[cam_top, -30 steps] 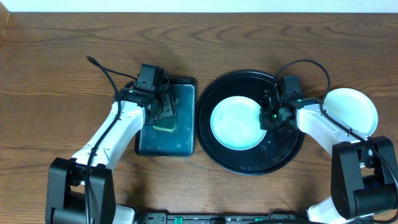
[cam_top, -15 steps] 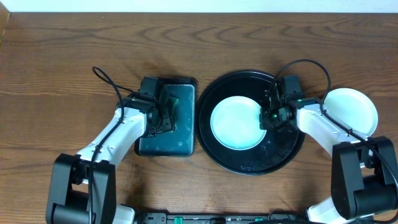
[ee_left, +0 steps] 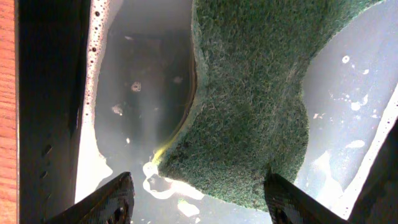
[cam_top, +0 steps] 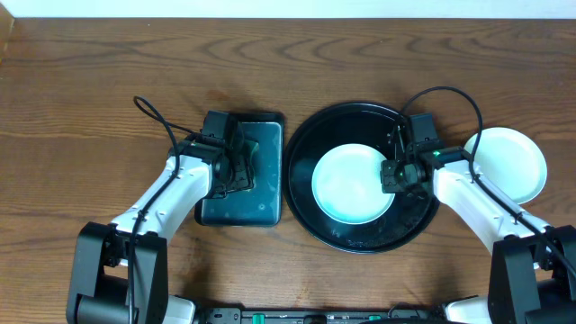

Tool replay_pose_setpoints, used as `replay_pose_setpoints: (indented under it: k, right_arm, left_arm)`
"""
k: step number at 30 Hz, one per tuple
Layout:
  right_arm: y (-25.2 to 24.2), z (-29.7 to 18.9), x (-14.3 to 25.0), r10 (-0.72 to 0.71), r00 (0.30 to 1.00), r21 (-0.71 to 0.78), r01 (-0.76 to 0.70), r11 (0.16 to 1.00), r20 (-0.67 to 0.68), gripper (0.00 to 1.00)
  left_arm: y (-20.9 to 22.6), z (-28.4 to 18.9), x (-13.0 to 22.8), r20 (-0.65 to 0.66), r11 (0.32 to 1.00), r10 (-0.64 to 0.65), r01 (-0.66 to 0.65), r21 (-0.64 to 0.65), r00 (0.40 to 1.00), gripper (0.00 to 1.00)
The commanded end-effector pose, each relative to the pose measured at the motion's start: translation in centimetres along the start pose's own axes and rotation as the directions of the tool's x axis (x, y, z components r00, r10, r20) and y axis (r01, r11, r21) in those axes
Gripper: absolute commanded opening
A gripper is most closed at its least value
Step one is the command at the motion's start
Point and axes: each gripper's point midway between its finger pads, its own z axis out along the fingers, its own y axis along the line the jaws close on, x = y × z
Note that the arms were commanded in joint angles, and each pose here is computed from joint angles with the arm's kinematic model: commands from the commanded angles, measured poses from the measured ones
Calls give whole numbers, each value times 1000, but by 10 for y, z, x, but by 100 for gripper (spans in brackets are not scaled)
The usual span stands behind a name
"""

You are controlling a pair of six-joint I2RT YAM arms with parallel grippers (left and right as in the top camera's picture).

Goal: Clean dirty plates on tray and stack at the side
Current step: 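Lift the white plate off the black tray toward the stack, right gripper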

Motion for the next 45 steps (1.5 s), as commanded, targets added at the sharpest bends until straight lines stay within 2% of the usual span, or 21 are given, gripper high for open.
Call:
replay_pose_setpoints:
  k: [1, 7, 21, 27, 28, 31, 37, 45]
  right_arm:
    - [-5, -7, -2, -31, 999, 56, 30, 998, 28, 1]
    - [-5, -27, -11, -34, 995, 60, 28, 998, 95, 1]
    - [-42, -99, -48, -50, 926, 285, -64, 956, 373, 1]
    - [-43, -111, -53, -126, 908, 382, -40, 923, 401, 1]
    - [-44, -114, -53, -137, 903, 408, -45, 912, 406, 1]
    - [-46, -122, -56, -172, 888, 475, -58, 878, 426, 1]
    - [-32, -143, -69, -258, 830, 561, -78, 824, 495, 1]
    - [1, -172, -87, -511, 728, 708, 50, 704, 457, 1]
  left_arm:
    - [3, 3, 3, -11, 1000, -5, 5, -8, 1000, 69]
    - [3, 3, 3, -11, 1000, -5, 5, -8, 1000, 69]
    - [3, 3, 2, -11, 1000, -5, 5, -8, 1000, 69]
    - [3, 3, 2, -11, 1000, -5, 5, -8, 1000, 70]
    - [3, 3, 2, -11, 1000, -5, 5, -8, 1000, 74]
    - [3, 3, 2, -11, 1000, -5, 5, -8, 1000, 75]
    - [2, 3, 2, -7, 1000, -5, 5, -6, 1000, 75]
    - [2, 3, 2, -7, 1000, -5, 5, -6, 1000, 74]
